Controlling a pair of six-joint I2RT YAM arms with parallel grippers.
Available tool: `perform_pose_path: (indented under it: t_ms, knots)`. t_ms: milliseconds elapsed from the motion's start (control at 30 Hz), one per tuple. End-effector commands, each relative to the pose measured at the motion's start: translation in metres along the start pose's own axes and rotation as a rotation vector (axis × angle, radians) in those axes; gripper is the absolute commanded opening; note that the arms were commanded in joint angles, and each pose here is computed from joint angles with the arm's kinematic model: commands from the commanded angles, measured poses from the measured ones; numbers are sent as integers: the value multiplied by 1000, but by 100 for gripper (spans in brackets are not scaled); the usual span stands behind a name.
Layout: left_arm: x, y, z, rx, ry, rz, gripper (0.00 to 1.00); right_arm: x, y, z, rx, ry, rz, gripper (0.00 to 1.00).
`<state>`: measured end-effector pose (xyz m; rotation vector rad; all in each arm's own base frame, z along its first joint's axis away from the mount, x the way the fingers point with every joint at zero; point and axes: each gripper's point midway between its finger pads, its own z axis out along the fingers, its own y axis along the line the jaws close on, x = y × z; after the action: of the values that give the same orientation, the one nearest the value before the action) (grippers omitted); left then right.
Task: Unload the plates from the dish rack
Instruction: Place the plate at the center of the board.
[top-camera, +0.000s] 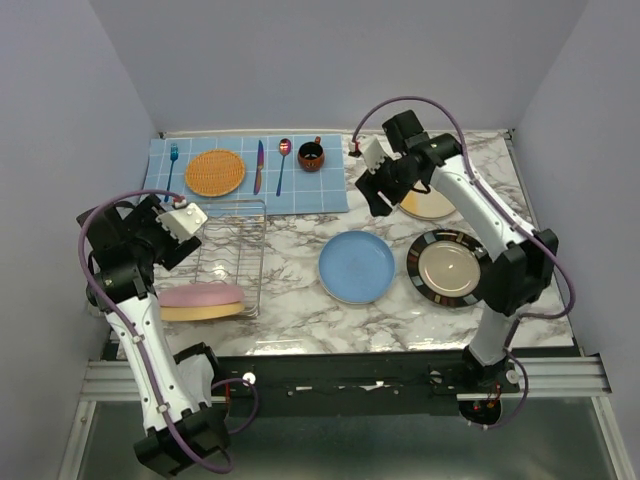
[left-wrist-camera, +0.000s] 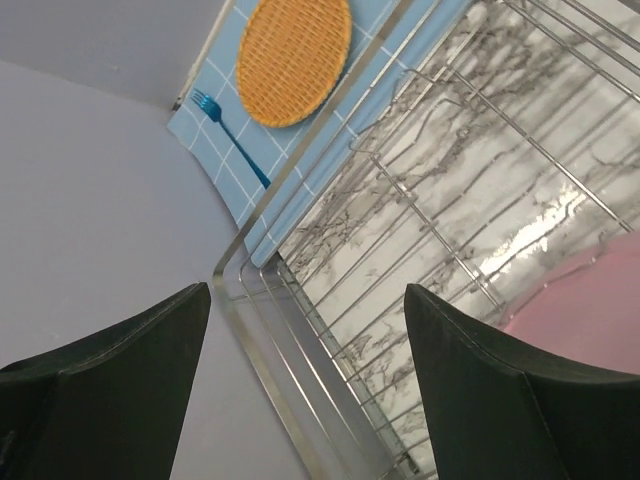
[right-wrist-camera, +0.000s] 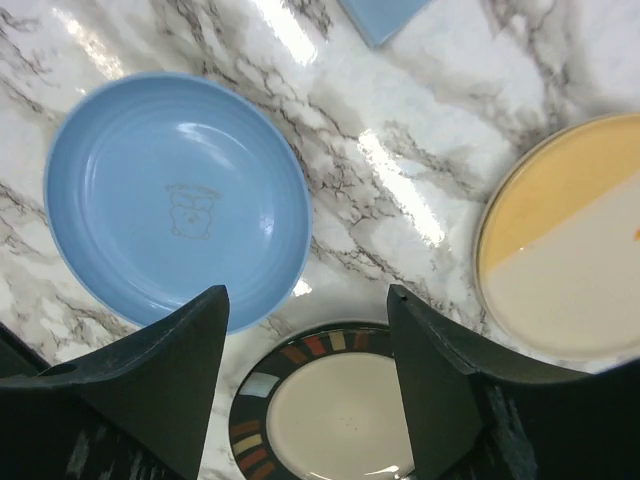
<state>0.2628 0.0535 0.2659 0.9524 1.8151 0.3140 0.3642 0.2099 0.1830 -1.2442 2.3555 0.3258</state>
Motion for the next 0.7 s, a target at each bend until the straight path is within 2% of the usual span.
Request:
perform_pose_path:
  t_ms: [0, 33, 100, 233, 367, 400, 500, 667]
  knots:
    - [2, -54, -23, 274, 32, 145, 87, -21, 9, -26, 102, -132, -35, 73]
    - [2, -52, -27, 292, 43, 216, 87, -22, 15, -25, 97, -143, -47, 73]
    - [13, -66, -40, 364, 114, 225, 86, -16, 23, -25, 89, -151, -49, 73]
    - [22, -87, -58, 416, 159, 301, 85, -5, 31, -15, 69, -144, -49, 73]
    - [38, -102, -55, 357, 176, 350, 85, 2, 35, -1, 40, -137, -44, 73]
    - [38, -96, -54, 296, 174, 378, 85, 3, 36, 4, 32, -134, -43, 73]
    - [35, -96, -43, 246, 126, 347, 84, 2, 39, 9, 11, -142, -42, 73]
    - [5, -75, -37, 225, 42, 152, 83, 6, 48, 14, -31, -147, -48, 73]
